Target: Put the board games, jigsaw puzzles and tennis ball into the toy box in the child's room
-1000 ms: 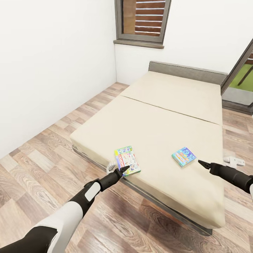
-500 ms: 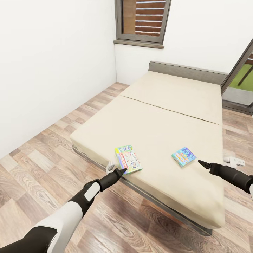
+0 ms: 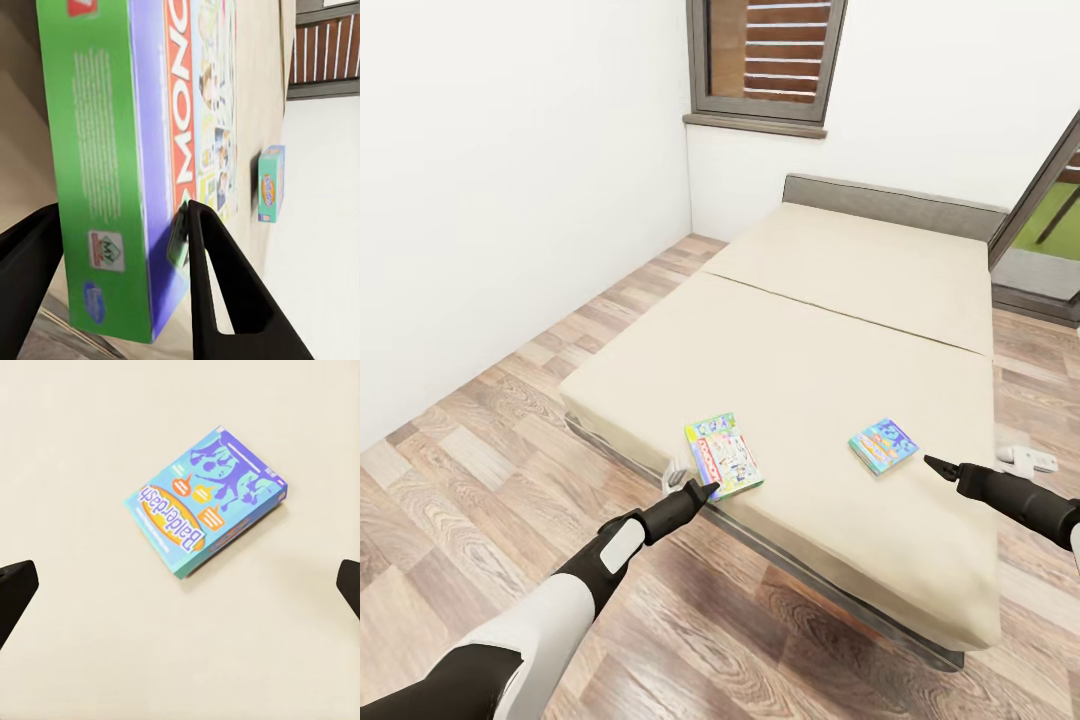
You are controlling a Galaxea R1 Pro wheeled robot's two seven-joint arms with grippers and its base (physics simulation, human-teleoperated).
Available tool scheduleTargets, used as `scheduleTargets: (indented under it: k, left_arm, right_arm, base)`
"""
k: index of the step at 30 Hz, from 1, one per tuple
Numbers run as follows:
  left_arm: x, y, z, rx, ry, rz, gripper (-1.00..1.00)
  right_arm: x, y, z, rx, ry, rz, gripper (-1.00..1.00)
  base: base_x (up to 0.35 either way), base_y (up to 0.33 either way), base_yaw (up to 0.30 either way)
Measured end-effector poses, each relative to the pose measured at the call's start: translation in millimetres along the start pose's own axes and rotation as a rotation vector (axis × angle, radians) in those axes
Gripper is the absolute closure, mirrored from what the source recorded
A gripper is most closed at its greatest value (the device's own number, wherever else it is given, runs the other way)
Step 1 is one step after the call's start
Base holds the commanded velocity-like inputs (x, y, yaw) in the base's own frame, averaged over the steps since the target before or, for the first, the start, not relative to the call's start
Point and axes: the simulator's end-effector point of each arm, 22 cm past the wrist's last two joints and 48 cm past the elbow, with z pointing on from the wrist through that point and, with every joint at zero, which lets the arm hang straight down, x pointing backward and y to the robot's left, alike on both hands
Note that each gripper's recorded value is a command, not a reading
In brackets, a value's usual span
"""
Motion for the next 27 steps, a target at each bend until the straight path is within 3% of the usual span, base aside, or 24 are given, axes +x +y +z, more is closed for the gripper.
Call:
scheduleTargets:
  k: [11, 27]
  left_arm:
    - [20, -6, 4.4, 0.016, 0.032, -0.011, 1.00]
    - [25, -21, -5.7, 0.068, 0.013, 0.018, 1.00]
  right_arm:
    - [2, -5, -2.7, 0.004, 0.010, -0.001, -1.00]
    - [3, -5, -3.0, 0.004, 0.013, -0.001, -1.00]
  base:
    - [0.000, 0.000, 0.000]
    - [0.000, 0.000, 0.000]
